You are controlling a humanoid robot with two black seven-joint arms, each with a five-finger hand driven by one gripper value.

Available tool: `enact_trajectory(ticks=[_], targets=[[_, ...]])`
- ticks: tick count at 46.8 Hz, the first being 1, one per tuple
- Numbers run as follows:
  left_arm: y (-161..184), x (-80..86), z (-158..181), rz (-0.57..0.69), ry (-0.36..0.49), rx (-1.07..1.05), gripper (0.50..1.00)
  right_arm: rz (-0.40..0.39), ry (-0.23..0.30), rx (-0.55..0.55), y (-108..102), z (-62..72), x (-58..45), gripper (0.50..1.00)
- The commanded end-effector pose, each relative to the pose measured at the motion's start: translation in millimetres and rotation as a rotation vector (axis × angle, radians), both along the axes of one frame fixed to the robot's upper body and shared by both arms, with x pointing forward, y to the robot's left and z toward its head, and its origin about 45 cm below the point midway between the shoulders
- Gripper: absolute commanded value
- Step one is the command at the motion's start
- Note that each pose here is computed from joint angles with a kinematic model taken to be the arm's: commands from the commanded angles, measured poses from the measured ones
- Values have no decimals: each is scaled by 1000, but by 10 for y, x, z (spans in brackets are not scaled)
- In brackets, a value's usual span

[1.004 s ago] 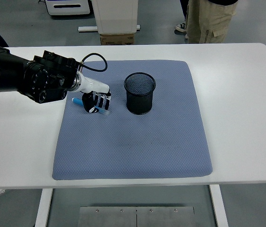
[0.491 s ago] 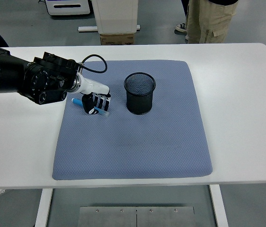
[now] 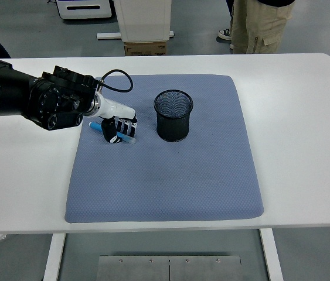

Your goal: Left hand places marker in pen holder

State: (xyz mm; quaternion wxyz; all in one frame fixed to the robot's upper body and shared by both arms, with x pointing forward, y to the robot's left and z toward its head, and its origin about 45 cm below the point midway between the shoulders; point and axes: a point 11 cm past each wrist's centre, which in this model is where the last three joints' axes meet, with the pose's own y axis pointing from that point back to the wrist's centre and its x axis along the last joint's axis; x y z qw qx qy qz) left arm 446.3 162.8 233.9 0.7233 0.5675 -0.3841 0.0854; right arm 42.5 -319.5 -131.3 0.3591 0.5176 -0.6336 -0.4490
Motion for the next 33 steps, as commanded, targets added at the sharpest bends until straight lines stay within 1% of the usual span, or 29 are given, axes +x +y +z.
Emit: enact_trajectory(ticks=[1,5,7,10,33], targets=[[2,1,1,-1,-1,1,578,0,0,0,0,0,0,1000],[0,-5,-5,-2,1,3,549,0,0,0,0,0,0,1000],[6,-3,-3,-1,1,2,520,-1,0,0,-1,0,1,1000],[11,-3,-4,0,1,4,502,0,0,0,0,0,0,1000],[29,21,51,-4,-8,13,500,-1,0,0,-1,0,1,1000]])
